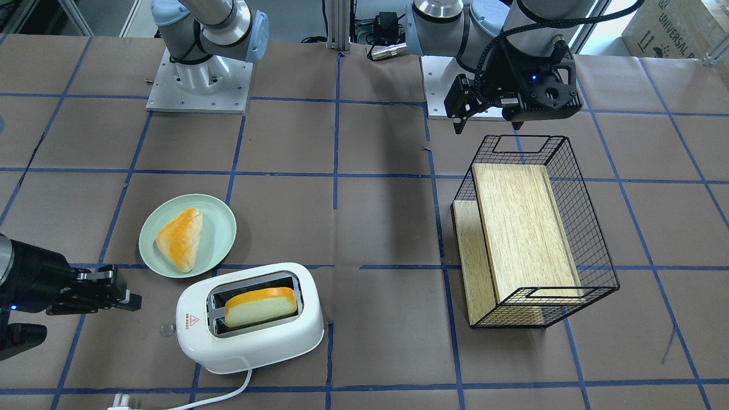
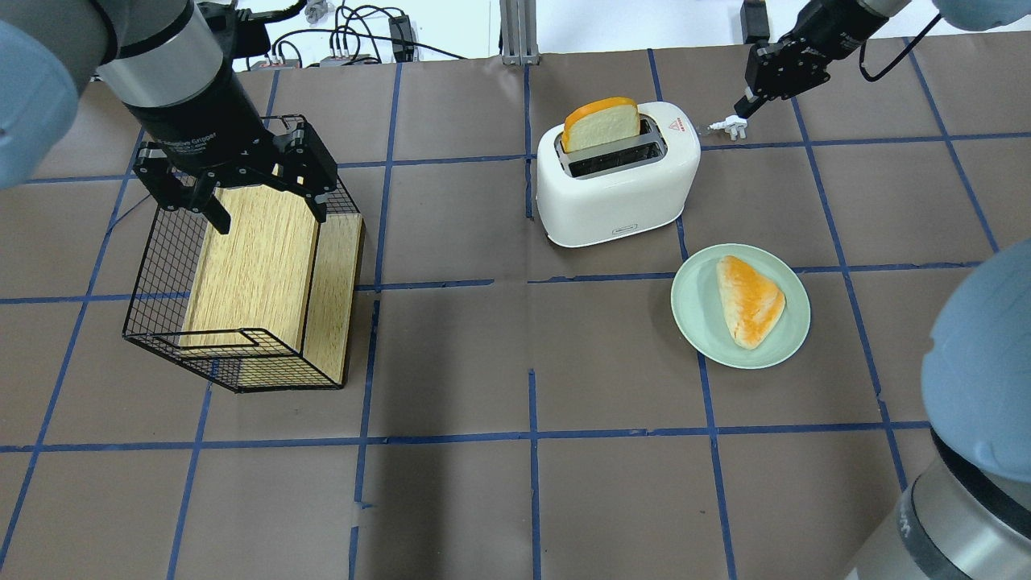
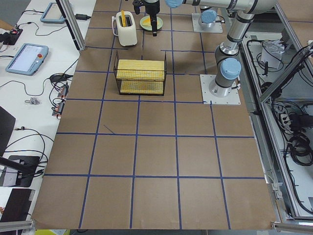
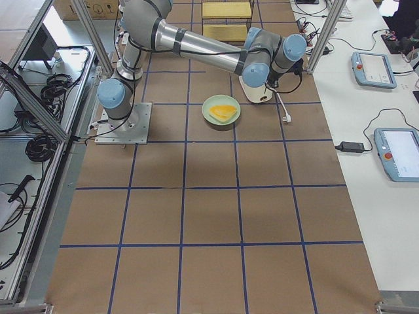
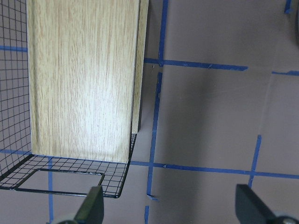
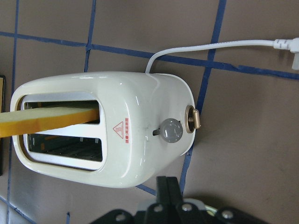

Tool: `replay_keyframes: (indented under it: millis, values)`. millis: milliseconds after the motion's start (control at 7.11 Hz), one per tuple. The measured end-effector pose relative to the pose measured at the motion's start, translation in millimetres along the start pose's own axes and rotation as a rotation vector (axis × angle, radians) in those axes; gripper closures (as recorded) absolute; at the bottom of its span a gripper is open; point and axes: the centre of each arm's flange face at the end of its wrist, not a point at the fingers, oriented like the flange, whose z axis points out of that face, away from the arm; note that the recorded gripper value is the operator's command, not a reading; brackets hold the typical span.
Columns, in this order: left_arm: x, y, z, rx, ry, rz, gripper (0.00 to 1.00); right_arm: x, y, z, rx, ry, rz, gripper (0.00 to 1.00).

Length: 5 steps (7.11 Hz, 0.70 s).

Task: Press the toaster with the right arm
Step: 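Move the right gripper toward the lever on the toaster's side, then lower the right gripper onto the toaster lever, pressing it down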

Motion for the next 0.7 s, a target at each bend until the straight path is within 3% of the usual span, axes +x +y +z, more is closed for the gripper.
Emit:
replay_keyframes:
  millis: [703]
  values:
    - [0,0,0,0.0,0.0,0.0,0.0,19,-17,46,-0.04,-0.061,0.021,0.95]
